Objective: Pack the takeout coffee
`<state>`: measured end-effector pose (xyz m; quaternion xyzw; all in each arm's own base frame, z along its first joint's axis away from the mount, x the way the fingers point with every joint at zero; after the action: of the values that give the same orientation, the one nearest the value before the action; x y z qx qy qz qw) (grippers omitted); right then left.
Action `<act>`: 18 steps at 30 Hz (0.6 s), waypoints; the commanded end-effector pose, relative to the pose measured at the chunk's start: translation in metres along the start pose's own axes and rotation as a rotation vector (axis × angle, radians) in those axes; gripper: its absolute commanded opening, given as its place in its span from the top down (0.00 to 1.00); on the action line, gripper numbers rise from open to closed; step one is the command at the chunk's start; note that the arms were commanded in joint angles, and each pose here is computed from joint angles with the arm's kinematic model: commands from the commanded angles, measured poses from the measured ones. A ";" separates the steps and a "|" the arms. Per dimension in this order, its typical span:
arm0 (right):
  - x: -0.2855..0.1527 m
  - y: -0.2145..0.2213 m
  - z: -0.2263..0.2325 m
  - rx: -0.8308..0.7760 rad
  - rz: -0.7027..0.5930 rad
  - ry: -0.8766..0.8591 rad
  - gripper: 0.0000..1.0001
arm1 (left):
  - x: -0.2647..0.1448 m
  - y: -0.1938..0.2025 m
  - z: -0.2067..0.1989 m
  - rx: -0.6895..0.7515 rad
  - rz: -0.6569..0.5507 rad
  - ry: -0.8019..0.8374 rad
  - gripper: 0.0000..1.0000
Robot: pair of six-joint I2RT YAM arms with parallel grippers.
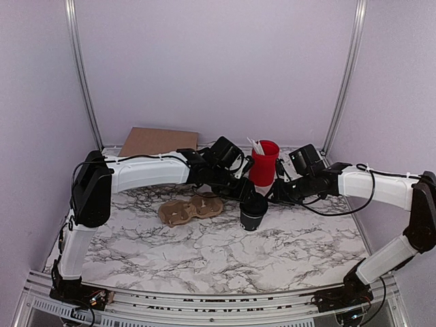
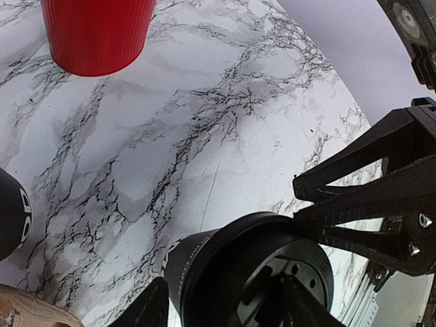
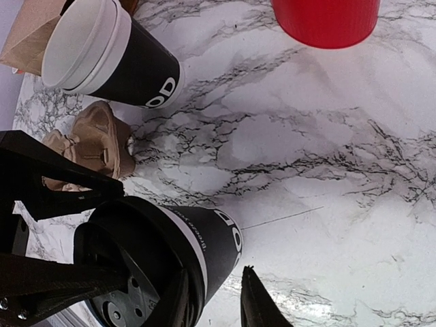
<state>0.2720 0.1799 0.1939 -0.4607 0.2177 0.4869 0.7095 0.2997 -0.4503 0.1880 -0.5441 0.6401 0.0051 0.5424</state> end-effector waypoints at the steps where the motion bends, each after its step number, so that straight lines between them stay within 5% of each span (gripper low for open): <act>1: 0.004 0.000 -0.003 0.007 0.029 0.041 0.74 | 0.022 0.028 0.015 0.002 0.103 -0.036 0.44; 13: 0.021 0.054 -0.018 0.024 0.168 0.177 0.75 | 0.026 0.035 0.019 -0.001 0.112 -0.039 0.45; 18: 0.011 0.052 -0.014 0.035 0.131 0.177 0.75 | 0.025 0.034 0.018 0.003 0.104 -0.039 0.45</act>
<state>0.2598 0.1864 0.1872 -0.4765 0.2318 0.4571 0.7143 0.3012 -0.4513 0.1830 -0.5471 0.6416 -0.0093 0.5376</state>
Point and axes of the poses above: each gripper's point midway between its finger pads, its own x axis out along the fingers, its own z axis along the line the jaws close on, y = z × x, the point moved 9 cm from there along -x, back along the fingers, and after that the axes turned 4 degrees about x, right-handed, at the moved point
